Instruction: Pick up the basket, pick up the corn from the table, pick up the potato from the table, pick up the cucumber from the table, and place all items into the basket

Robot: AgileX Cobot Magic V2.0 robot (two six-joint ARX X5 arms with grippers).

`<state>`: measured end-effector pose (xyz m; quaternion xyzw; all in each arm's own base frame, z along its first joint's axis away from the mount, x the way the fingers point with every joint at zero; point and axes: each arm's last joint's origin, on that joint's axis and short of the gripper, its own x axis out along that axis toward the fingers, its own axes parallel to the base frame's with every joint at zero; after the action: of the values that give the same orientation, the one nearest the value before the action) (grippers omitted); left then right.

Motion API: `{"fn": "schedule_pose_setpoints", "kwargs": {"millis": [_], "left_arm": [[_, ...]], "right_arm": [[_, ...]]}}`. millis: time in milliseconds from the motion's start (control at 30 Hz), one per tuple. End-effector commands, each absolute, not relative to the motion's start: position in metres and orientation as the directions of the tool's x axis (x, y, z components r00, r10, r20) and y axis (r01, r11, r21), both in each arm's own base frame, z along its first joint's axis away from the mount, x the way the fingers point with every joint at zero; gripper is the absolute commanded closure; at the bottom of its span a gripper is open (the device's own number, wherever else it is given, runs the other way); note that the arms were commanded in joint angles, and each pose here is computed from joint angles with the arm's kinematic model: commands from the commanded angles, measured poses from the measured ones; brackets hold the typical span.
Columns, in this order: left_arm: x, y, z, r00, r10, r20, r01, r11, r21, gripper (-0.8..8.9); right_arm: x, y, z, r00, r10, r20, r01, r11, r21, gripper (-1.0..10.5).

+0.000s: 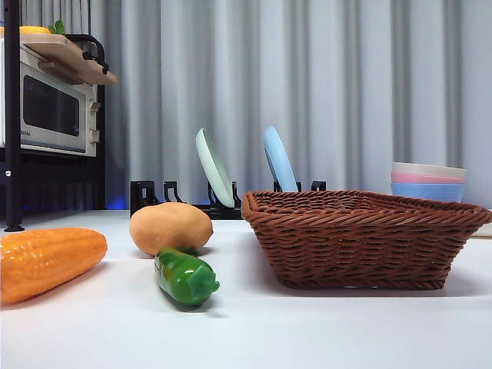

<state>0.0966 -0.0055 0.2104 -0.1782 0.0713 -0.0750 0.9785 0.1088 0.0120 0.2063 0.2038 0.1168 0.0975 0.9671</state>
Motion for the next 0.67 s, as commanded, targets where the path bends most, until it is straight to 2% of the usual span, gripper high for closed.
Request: {"fn": "schedule_pose_setpoints", "kwargs": {"millis": [33,233,367,600,667], "left_arm": [[0.105,-0.006,0.224,0.967,-0.205,-0.149,0.152,0.94,-0.305,8.21],[0.132,-0.01,0.254,0.904,-0.342,-0.257,0.278,0.926,-0.254,8.21],[0.156,-0.013,0.27,0.837,-0.421,-0.349,0.35,0.903,-0.25,8.21],[0.189,-0.014,0.282,0.757,-0.465,-0.459,0.374,0.885,-0.278,8.13],[0.195,-0.014,0.283,0.747,-0.465,-0.475,0.368,0.885,-0.286,8.0]], "right_arm": [[0.121,0.013,0.224,0.946,0.238,-0.22,-0.149,0.922,0.359,9.6],[0.156,0.015,0.256,0.904,0.249,-0.348,-0.144,0.943,0.3,9.6],[0.185,0.018,0.268,0.841,0.297,-0.451,-0.182,0.942,0.281,9.5],[0.226,0.025,0.272,0.675,0.432,-0.599,-0.306,0.902,0.305,9.4],[0.235,0.026,0.27,0.644,0.449,-0.619,-0.321,0.894,0.313,8.9]]}}
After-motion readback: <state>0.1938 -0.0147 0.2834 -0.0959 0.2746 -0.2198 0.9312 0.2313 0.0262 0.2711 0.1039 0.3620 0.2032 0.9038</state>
